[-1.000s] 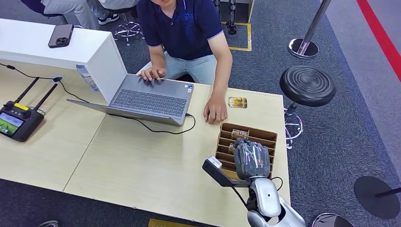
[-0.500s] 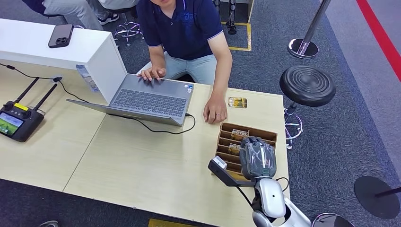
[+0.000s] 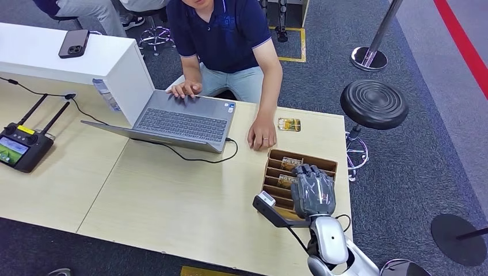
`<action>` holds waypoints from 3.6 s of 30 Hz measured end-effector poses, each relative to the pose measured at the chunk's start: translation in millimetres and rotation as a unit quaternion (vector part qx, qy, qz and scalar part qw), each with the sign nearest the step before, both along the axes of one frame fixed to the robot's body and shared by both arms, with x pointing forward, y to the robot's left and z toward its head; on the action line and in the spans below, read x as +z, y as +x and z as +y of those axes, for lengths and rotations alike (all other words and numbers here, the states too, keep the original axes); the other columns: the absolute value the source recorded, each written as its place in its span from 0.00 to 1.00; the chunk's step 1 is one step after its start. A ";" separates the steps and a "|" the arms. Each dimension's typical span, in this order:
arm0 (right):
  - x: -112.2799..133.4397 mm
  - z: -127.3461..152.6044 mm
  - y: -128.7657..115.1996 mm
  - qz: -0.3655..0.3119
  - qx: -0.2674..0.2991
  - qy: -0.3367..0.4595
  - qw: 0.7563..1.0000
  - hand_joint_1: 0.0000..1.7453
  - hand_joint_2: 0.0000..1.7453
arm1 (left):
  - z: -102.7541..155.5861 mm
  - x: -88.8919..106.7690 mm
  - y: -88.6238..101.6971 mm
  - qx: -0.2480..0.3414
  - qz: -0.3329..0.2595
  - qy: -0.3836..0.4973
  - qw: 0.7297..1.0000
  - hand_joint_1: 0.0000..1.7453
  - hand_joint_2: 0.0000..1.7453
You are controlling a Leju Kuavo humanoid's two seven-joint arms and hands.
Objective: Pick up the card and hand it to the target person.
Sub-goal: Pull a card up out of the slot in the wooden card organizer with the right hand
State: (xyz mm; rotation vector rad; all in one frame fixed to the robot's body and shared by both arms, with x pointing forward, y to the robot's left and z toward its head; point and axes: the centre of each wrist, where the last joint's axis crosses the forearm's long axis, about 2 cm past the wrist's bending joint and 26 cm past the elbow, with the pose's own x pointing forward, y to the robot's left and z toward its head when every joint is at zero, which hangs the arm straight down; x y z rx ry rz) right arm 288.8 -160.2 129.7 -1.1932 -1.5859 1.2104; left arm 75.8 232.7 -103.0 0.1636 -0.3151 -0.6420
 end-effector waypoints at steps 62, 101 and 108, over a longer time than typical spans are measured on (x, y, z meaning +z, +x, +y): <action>-33.9 -40.5 36.4 0.068 -0.091 -0.074 0.991 0.61 1.00 | -4.1 0.5 0.4 -0.029 0.007 0.002 1.000 0.00 0.00; -8.3 -8.3 23.2 0.038 -0.025 -0.005 0.999 0.81 1.00 | -5.3 0.5 -0.6 -0.014 -0.005 -0.003 1.000 0.00 0.00; -9.0 -10.6 21.5 0.034 -0.026 0.001 0.999 0.99 1.00 | -5.2 1.3 2.4 -0.025 -0.032 0.006 0.999 0.00 0.75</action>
